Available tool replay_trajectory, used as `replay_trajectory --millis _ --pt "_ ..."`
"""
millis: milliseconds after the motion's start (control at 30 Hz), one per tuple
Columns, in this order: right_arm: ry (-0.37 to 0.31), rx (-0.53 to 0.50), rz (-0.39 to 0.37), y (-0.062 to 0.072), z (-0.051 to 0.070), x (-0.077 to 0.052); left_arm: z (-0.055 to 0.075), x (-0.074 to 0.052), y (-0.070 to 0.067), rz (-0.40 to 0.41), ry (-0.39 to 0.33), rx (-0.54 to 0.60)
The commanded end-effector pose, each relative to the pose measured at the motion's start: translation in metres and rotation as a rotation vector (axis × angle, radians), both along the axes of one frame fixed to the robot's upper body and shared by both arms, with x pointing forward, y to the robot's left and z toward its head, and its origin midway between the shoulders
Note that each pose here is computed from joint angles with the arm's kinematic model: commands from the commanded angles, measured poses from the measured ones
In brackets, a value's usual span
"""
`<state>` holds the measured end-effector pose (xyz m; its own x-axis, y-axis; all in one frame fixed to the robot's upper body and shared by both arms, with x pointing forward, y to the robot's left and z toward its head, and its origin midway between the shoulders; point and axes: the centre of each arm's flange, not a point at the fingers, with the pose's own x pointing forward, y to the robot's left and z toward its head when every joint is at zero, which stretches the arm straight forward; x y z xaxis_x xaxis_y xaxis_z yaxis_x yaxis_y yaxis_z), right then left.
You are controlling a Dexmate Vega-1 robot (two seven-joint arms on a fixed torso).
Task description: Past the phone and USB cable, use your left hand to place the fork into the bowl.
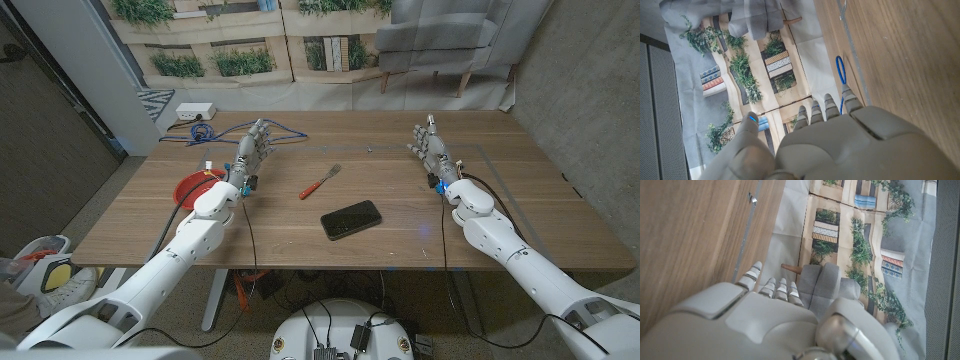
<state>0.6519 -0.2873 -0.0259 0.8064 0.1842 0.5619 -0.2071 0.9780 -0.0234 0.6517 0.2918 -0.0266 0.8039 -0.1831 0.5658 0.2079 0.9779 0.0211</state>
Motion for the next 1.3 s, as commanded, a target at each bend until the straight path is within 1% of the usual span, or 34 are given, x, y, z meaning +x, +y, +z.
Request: replay_trajectory --millis 33,400,633,867,1300 --pt "0.005 -0.004 -0.001 0.004 0.0 0.0 -0.003 0.0 0.004 0.0 0.0 -0.004" --pt "0.004 -0.004 -0.001 0.002 -0.002 -0.003 -0.002 -0.003 0.002 -0.007 -0.007 0.0" --pt "0.007 -0.004 -0.003 0.001 -0.004 -0.007 -0.004 -0.005 -0.003 -0.015 -0.01 -0.004" --pt "0.002 -0.013 -0.003 0.0 -0.002 -0.008 -0.005 -0.009 -0.007 -0.008 -0.014 0.005" --pt "0.009 -0.013 -0.011 -0.005 -0.006 -0.011 0.001 -0.024 -0.009 0.031 -0.039 0.056"
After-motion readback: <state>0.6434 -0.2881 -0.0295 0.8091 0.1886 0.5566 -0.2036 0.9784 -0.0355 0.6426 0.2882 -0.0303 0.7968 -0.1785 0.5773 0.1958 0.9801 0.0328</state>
